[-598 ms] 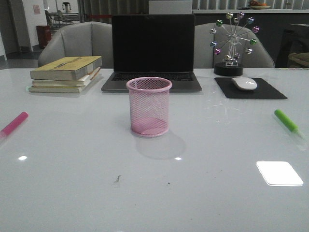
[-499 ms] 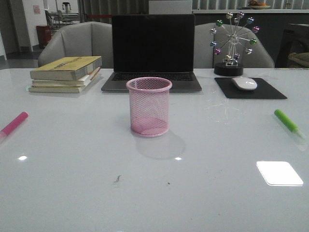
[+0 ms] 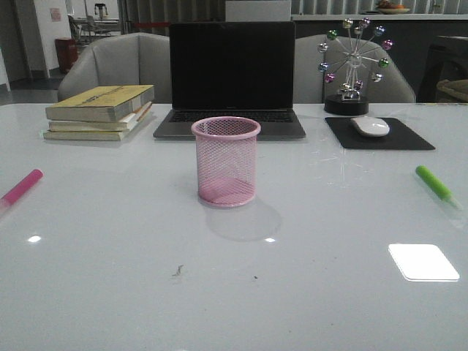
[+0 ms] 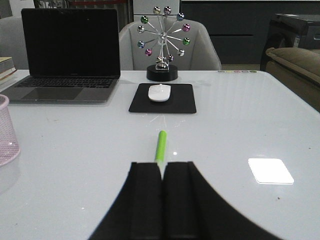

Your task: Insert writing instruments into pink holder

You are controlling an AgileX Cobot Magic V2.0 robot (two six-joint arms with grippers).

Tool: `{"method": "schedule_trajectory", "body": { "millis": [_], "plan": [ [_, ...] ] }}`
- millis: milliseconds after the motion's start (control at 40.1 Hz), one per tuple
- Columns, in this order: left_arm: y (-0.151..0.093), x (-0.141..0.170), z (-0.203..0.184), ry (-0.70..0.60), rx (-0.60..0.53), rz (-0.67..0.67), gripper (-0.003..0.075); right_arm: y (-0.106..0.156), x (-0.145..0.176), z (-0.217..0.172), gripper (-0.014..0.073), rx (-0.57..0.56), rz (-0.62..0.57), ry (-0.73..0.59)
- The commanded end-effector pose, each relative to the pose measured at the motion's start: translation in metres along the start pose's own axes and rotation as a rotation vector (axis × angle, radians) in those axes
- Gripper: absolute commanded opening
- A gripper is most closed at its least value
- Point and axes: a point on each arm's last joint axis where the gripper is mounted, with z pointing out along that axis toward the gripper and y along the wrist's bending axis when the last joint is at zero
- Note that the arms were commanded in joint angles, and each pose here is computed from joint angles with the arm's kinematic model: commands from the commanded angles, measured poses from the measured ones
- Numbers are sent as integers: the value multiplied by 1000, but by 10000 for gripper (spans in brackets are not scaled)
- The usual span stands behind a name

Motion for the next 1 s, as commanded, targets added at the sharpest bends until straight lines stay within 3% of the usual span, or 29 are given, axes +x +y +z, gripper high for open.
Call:
{"method": "schedule_trajectory", "body": {
  "millis": [0,324,598,798,972],
  "plan": [
    [0,-8,-2,-110,5,-13,99,0,-9,-2,57,-2,-8,-107],
    [0,-8,-2,-110,5,-13,99,0,-9,-2,57,-2,-8,-108],
    [0,-8,-2,-108,6,-56,99,0,-16,-3,57,-1,-8,-185],
    [0,-26,-5,-234,5,-56,99,-1,-34,-8,57,0,29,-386],
    [0,-51,-10,-296,9,-56,99,2,-54,-13,57,-8,-12,-397]
  ]
}}
